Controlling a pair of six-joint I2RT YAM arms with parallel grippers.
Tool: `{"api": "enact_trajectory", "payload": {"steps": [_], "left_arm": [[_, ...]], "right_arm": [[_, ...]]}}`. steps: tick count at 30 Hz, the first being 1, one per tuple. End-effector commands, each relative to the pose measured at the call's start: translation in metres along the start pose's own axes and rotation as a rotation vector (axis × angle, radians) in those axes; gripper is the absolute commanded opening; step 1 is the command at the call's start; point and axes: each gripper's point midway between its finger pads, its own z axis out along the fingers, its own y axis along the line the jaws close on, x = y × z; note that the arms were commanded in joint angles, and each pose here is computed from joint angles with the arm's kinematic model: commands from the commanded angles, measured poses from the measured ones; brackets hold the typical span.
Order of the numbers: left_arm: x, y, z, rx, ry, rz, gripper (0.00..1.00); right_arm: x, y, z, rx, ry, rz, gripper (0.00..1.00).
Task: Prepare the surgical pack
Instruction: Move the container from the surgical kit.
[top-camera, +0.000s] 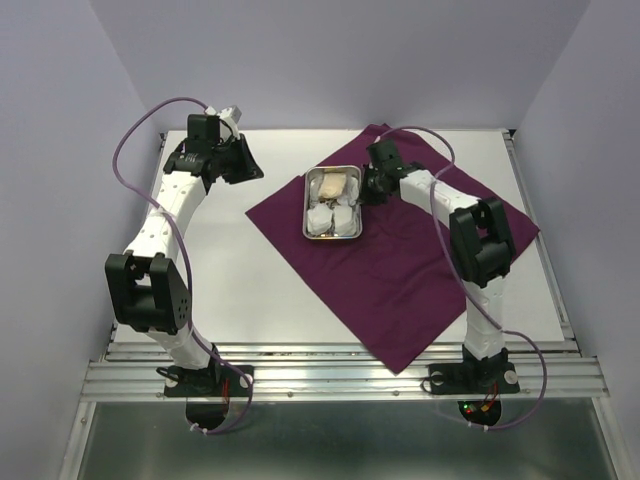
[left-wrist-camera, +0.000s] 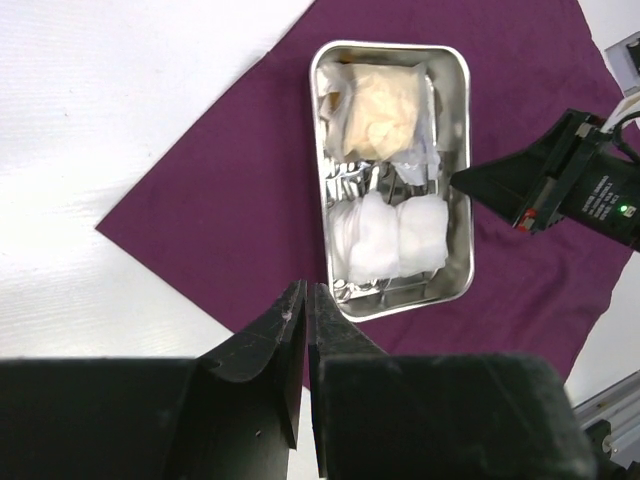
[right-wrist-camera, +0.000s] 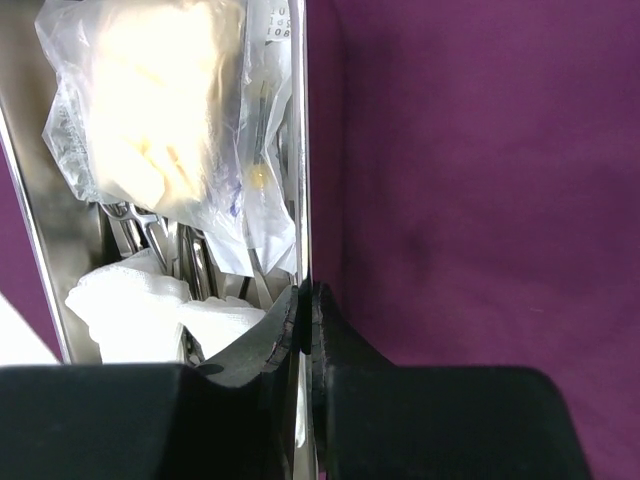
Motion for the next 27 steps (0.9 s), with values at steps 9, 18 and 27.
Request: {"api": "enact_trajectory", "payload": {"steps": [9, 18, 27], "left_arm": [[0.015, 0.004, 0.011, 0.026, 0.046, 0.008, 0.18], [0.060, 0.005, 0.046, 0.069, 0.163, -0.028, 0.18], [0.089, 0.052, 0.072, -0.130, 0.212, -0.054, 0.22]], "right_arm": [[-0.041, -0.057, -0.050, -0.036, -0.124, 0.003, 0.01], [-0.030, -0.087, -0.066, -0.071, -0.086, -0.071, 0.01], [-0.017, -0.095, -0.072, -0.098, -0.055, -0.075, 0.01]]}}
